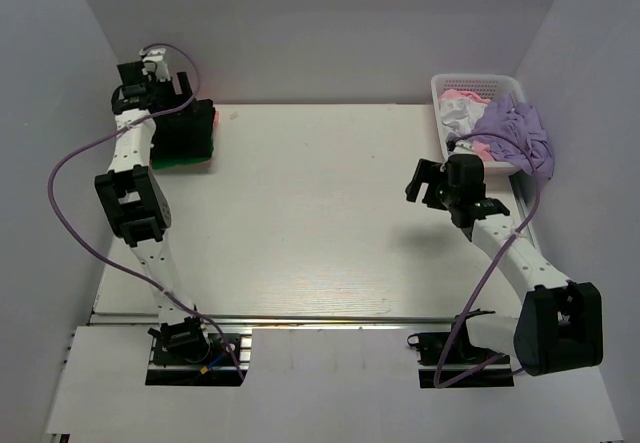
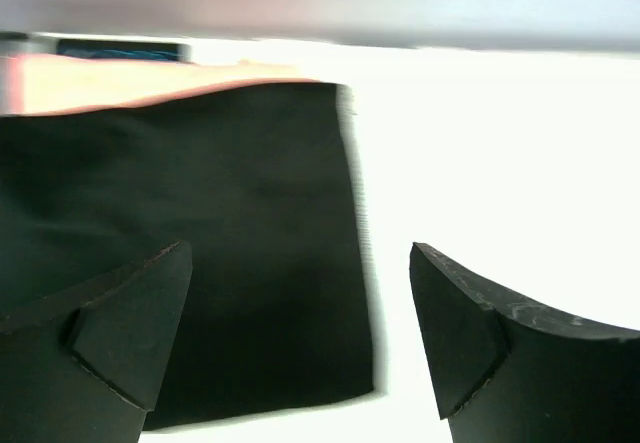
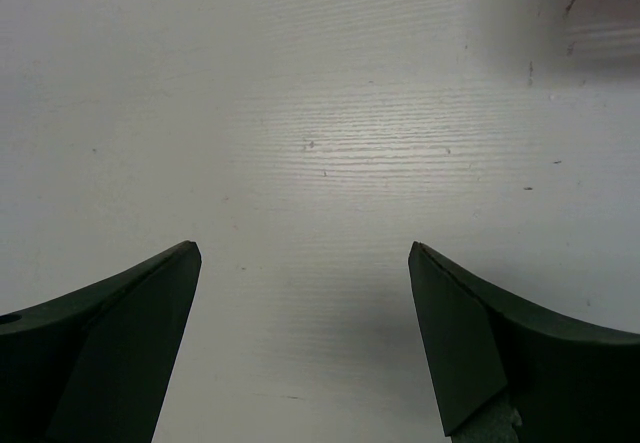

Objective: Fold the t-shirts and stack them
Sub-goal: Put the neatly folded tshirt into the corner of the board with the left arm

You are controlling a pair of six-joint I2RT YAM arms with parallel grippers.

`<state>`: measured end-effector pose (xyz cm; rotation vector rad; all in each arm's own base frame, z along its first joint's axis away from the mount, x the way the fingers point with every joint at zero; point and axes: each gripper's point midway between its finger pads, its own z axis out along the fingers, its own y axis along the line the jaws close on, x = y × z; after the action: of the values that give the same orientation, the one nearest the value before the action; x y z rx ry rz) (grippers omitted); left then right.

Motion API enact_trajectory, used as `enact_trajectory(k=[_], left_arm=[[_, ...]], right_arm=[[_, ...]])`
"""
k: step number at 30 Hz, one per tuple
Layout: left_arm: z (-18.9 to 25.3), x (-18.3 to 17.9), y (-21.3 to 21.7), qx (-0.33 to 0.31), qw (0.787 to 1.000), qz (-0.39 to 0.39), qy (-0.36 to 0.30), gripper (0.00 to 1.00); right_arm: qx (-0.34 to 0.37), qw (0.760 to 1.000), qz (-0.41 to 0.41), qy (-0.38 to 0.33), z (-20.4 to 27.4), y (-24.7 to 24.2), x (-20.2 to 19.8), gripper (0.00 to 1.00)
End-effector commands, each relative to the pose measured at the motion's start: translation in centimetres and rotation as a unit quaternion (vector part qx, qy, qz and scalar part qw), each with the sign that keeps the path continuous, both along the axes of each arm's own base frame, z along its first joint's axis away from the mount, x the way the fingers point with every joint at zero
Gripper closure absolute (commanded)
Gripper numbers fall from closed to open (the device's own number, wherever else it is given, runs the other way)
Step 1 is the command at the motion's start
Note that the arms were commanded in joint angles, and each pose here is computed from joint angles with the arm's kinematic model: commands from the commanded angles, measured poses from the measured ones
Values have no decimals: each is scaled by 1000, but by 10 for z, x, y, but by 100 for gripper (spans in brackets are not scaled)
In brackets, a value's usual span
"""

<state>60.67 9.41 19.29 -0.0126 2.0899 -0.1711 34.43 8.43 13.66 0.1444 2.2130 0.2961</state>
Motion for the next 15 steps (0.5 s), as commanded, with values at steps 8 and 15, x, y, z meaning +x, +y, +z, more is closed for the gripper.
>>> enact_trajectory(k=[8,15], left_arm=[[20,-137,-216,-53,997,-59,-3,0],[-61,-262,-323,-21,983,-156,95,0]], right_arm=[[28,997,77,13,-17,21,-25,10],[29,996,81,4,-14,20,-36,10]])
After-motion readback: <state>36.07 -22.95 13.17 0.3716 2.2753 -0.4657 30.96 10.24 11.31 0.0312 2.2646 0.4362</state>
